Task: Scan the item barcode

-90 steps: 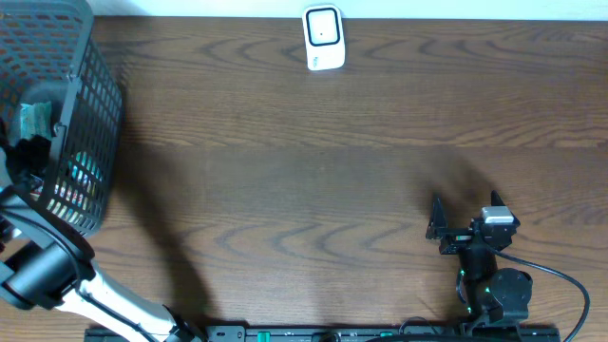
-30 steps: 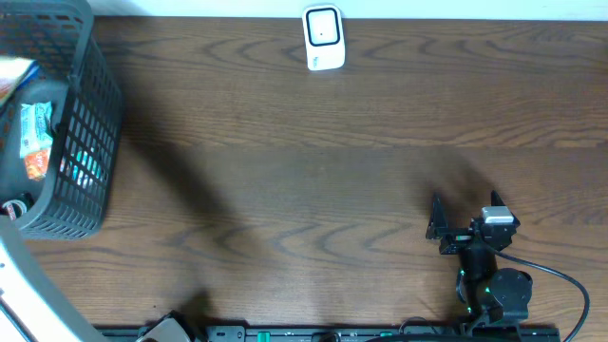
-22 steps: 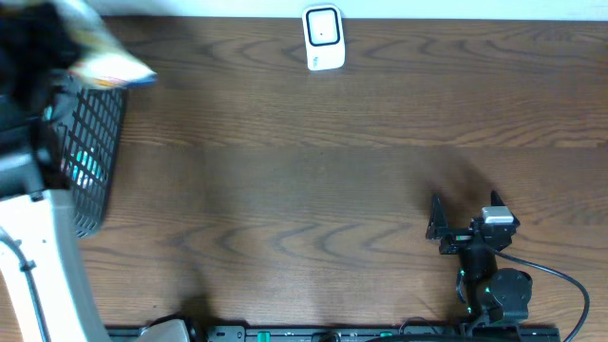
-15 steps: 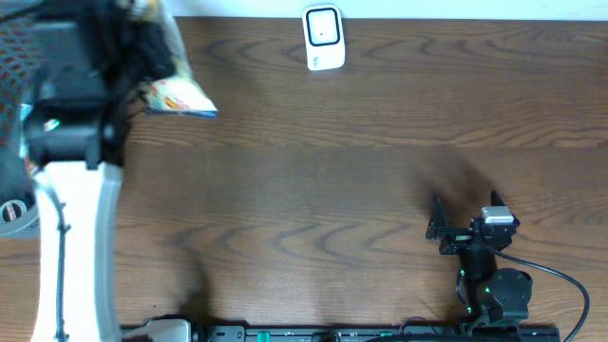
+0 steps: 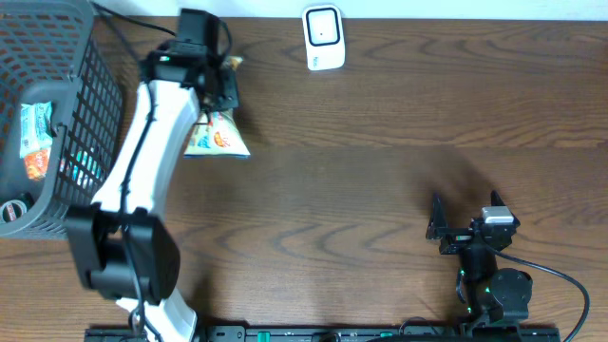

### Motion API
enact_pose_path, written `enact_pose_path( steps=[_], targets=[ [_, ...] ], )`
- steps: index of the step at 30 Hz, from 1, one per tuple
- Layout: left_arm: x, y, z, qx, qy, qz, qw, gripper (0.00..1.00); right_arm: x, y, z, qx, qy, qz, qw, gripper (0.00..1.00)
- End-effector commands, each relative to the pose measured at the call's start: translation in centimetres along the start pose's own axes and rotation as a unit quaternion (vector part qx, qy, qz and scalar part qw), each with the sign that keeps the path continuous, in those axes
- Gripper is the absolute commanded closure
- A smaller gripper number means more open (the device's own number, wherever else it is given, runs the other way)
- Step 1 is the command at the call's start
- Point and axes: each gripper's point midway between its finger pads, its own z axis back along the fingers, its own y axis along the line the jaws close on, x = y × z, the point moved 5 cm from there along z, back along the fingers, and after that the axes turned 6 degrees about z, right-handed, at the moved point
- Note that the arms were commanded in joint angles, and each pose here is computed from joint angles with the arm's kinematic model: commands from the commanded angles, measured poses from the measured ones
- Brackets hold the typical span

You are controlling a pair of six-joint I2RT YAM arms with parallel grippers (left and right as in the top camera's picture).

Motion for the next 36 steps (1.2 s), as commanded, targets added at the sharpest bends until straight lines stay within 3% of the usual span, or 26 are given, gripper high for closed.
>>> enact_pose_path(
  steps=[1, 3, 5, 6, 10, 14, 20, 22, 26, 30, 36],
  targets=[
    [-0.7, -1.0, -1.5, 0.011, 0.017, -0.024, 1.0, 0.87, 0.0, 0.1, 0.0, 0.004, -0.001, -0.005, 1.0, 0.01],
    [-1.1, -1.5, -2.2, 0.011, 0.026, -0.031, 0.999, 0.76, 0.0, 0.1, 0.0, 0.004, -0.001, -0.005, 1.0, 0.01],
    [-1.4, -2.0, -2.6, 0.011, 0.031, -0.037, 0.999, 0.46, 0.0, 0.1, 0.0, 0.004, -0.001, -0.005, 1.0, 0.01],
    [-1.5, -2.2, -2.6, 0.01, 0.031, -0.039, 0.999, 0.38, 0.0, 0.1, 0.0, 0.004, -0.001, -0.005, 1.0, 0.01],
    [-1.3, -2.3, -2.0, 0.007, 0.023, -0.045, 0.999, 0.3, 0.0, 0.1, 0.0, 0.004, -0.001, -0.005, 1.0, 0.01],
    [-0.4, -2.1, 0.4, -0.002, -0.008, -0.139, 0.99, 0.29, 0.0, 0.1, 0.0, 0.004, -0.001, -0.005, 1.0, 0.01],
    [2.9, -0.7, 7.1, 0.017, -0.13, -0.115, 0.985, 0.29, 0.0, 0.1, 0.0, 0.004, -0.001, -0.005, 1.0, 0.01],
    [3.7, -0.2, 9.1, 0.008, -0.165, -0.084, 0.983, 0.32, 0.0, 0.1, 0.0, 0.004, -0.001, -0.005, 1.0, 0.01],
    [4.0, 0.1, 11.0, -0.008, -0.19, -0.025, 0.981, 0.61, 0.0, 0.1, 0.0, 0.004, 0.0, -0.005, 1.0, 0.01],
    [2.9, -1.5, 9.5, -0.067, -0.148, -0.031, 0.986, 0.87, 0.0, 0.1, 0.0, 0.004, -0.001, -0.005, 1.0, 0.01],
    [0.2, -2.4, 4.0, -0.087, -0.045, -0.041, 0.994, 0.93, 0.0, 0.1, 0.0, 0.004, -0.001, -0.005, 1.0, 0.01]
  ],
)
